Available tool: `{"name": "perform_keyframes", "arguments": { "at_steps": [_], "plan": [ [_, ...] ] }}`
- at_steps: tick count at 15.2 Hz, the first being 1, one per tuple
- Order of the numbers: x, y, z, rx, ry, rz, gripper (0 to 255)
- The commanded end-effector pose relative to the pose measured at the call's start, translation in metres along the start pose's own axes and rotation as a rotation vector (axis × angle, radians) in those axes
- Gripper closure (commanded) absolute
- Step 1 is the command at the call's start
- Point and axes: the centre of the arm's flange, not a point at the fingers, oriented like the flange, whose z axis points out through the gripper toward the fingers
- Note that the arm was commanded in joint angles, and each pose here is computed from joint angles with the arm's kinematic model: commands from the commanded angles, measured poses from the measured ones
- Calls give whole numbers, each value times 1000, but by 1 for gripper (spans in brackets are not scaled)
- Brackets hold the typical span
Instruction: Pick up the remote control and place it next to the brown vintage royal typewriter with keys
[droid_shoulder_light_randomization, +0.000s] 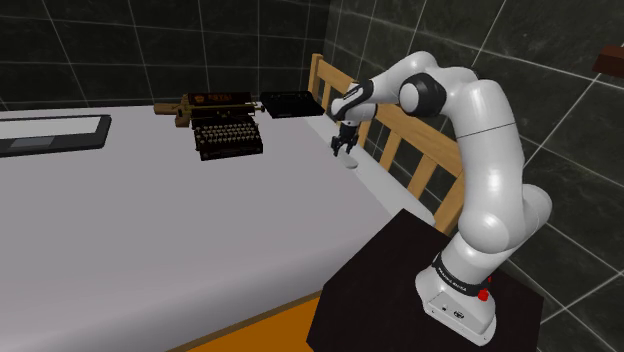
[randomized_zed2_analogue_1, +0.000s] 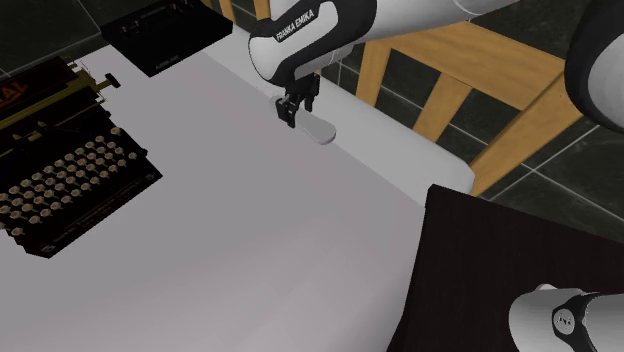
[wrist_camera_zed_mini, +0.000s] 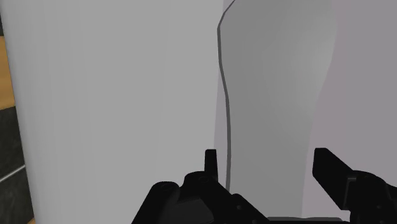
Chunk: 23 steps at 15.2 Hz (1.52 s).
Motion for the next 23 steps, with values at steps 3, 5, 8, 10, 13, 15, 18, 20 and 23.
{"name": "perform_keyframes", "arguments": {
  "at_steps": [3, 5, 8, 10, 13, 15, 18, 20, 23],
  "plan": [
    [0, -1, -21, 0, 0, 0, 255],
    [0, -1, -31, 0, 0, 0, 255],
    [0, -1, -47, 0, 0, 0, 255],
    [0, -2, -58, 0, 0, 0, 255],
    [0, -2, -74, 0, 0, 0, 255],
    [0, -2, -84, 0, 0, 0, 255],
    [-1, -2, -100, 0, 0, 0, 255],
    [-1, -2, -111, 0, 0, 0, 255],
    [-1, -3, -126, 0, 0, 0, 255]
  ]
}}
